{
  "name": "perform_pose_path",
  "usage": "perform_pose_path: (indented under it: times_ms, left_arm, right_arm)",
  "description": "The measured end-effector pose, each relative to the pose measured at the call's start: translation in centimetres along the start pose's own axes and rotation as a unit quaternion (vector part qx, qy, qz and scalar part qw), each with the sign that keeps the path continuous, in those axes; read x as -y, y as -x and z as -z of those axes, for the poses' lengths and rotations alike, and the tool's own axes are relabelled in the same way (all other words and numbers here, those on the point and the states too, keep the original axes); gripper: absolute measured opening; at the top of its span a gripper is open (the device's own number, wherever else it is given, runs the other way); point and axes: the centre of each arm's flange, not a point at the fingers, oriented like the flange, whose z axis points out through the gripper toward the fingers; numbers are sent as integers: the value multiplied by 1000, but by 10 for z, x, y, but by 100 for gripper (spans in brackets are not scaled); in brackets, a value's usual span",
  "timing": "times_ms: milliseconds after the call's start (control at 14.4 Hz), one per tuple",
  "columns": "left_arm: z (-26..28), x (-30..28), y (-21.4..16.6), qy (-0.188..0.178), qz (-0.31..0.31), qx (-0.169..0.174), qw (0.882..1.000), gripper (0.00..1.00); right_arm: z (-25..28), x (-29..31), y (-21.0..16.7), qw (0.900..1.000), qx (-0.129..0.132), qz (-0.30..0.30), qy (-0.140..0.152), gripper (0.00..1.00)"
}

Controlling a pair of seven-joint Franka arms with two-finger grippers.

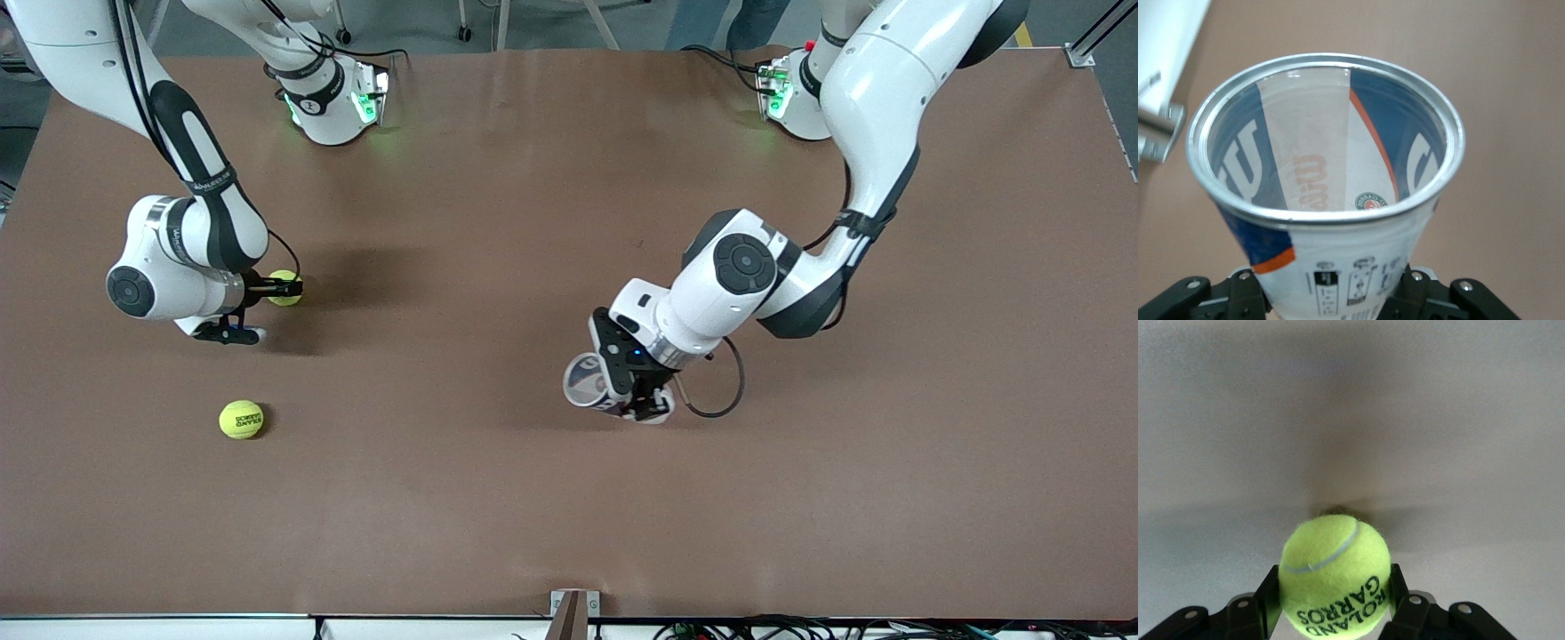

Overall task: Insert tennis ball vertically with right arm
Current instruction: 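Lift the tennis ball with the right gripper toward the upright tube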

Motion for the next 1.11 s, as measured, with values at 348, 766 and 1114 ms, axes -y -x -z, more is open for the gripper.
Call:
perform_pose_path:
  times_ms: [348, 766, 1114]
  left_arm:
    - [-46, -45, -19, -42, 6, -125, 991, 64]
    - [-74, -107, -48, -23, 83, -216, 972, 64]
    - [-117, -150, -46, -5, 126, -241, 962, 64]
  right_arm:
    - [3, 0, 0, 1000, 5, -6, -8, 65]
    - [129, 8, -17, 1000, 2, 2, -20, 65]
    - [235, 61, -17, 994, -50, 30, -90, 65]
